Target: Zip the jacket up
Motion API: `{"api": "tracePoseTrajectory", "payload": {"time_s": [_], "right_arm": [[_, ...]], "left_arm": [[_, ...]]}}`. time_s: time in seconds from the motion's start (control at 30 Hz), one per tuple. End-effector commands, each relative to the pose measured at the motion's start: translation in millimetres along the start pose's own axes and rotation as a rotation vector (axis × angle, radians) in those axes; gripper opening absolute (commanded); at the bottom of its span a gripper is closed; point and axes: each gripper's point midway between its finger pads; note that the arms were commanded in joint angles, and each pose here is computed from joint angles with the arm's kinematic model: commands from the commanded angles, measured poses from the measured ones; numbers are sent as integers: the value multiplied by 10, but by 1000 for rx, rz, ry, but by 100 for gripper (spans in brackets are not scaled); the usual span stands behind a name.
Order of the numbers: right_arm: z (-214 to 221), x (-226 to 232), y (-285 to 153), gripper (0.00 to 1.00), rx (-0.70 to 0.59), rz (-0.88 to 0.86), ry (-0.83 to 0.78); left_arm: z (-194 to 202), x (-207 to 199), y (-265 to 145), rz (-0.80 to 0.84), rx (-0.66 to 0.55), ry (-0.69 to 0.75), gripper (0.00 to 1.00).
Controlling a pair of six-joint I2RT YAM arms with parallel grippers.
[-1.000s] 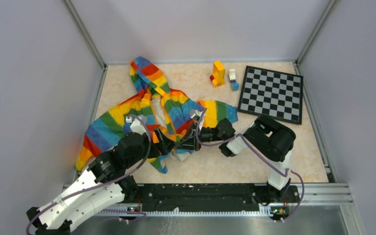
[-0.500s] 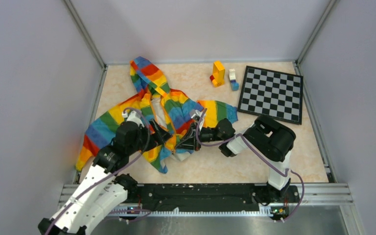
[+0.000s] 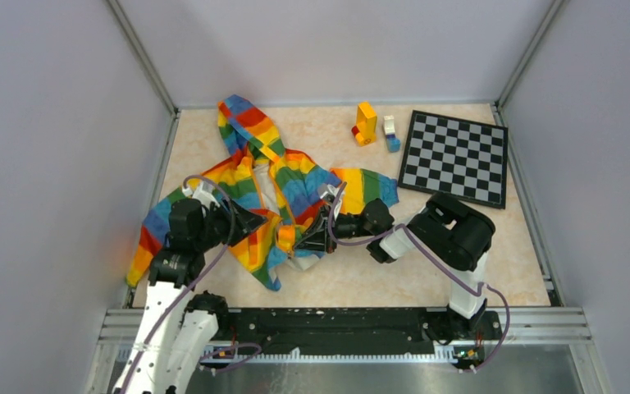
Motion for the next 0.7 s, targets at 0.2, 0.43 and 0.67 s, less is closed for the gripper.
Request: {"api": "tracePoseTrajectory", "payload": {"time_s": [0.2,0.43,0.67], "right_arm": [[-48,-41,33,0,-24,-6,-46],[-58,-51,42,0,-21,-6,-48],[-62,-51,45,0,-20,-7,-50]], "left_arm": [[205,195,-219,-46,85,64,66],[572,383,-166,-11,259,-12,82],[664,547,-204,-61,286,-15,69]]}}
Point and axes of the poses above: each gripper's point midway between its finger pads, its own y axis out along the fingers, its own x axis along the line the jaws close on, z = x × y, and after that the axes turned 15 degrees about -y, right-handed
